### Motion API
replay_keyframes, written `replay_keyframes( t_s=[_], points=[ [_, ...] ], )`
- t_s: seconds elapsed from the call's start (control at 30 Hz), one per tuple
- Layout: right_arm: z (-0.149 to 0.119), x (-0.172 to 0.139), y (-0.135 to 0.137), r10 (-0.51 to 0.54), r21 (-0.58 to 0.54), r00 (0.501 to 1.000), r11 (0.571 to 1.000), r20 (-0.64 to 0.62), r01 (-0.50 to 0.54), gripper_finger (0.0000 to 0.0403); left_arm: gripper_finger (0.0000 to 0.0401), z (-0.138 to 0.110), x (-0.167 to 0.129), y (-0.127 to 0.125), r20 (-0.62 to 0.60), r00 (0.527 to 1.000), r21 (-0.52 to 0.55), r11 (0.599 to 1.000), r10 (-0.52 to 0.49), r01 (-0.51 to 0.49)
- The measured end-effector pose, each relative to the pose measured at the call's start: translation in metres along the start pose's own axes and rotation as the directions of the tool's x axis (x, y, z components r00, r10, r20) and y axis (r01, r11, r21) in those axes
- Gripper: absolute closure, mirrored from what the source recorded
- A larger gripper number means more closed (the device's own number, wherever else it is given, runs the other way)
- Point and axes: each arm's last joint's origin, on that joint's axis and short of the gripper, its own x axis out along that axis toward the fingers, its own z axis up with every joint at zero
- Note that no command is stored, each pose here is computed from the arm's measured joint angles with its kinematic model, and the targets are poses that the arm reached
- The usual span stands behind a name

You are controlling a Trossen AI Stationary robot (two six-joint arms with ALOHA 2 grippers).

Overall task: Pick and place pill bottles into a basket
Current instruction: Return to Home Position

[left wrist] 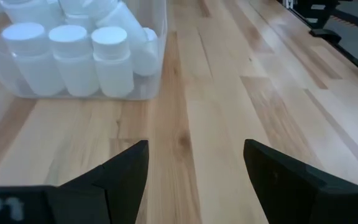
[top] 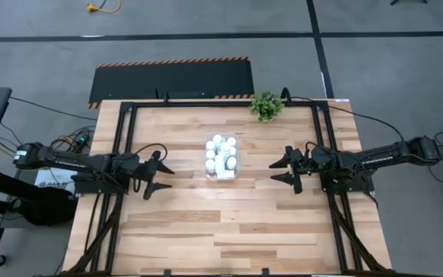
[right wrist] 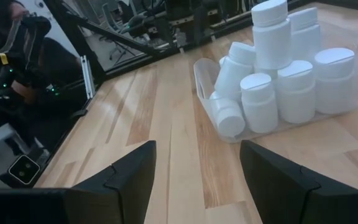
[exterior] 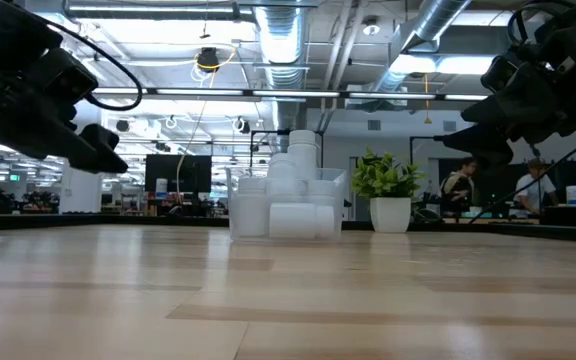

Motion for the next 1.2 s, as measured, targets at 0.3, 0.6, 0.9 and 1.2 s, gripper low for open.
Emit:
replay_keyframes(
  t_s=[0.3, 0.6, 0.9, 1.2],
  points=[
    [0.0001, 0.0000, 0.0000, 0.000, 0.000, 1.000, 1.000, 0.000, 0.000, 0.0178, 0.0150, -0.0031, 0.0001, 0.0004, -0.032, 0.999, 0.015, 1.000, 0.008, -0.007],
    [0.0001, 0.0000, 0.0000, 0.000, 0.000, 1.000, 1.000, 0.000, 0.000, 0.0178, 0.0150, -0.0035, 0.0001, 0.0009, -0.034, 0.999, 0.019, 1.000, 0.023, -0.022],
    [0.0001, 0.0000, 0.0000, 0.000, 0.000, 1.000, 1.000, 0.000, 0.000, 0.0178, 0.0150, -0.0035, 0.0000, 0.0009, -0.034, 0.999, 0.020, 1.000, 0.023, -0.022],
    [0.0001, 0.0000, 0.0000, 0.000, 0.000, 1.000, 1.000, 0.000, 0.000, 0.0178, 0.0150, -0.0035, 0.0000, 0.0009, -0.034, 0.999, 0.024, 0.999, 0.023, -0.022]
  ],
)
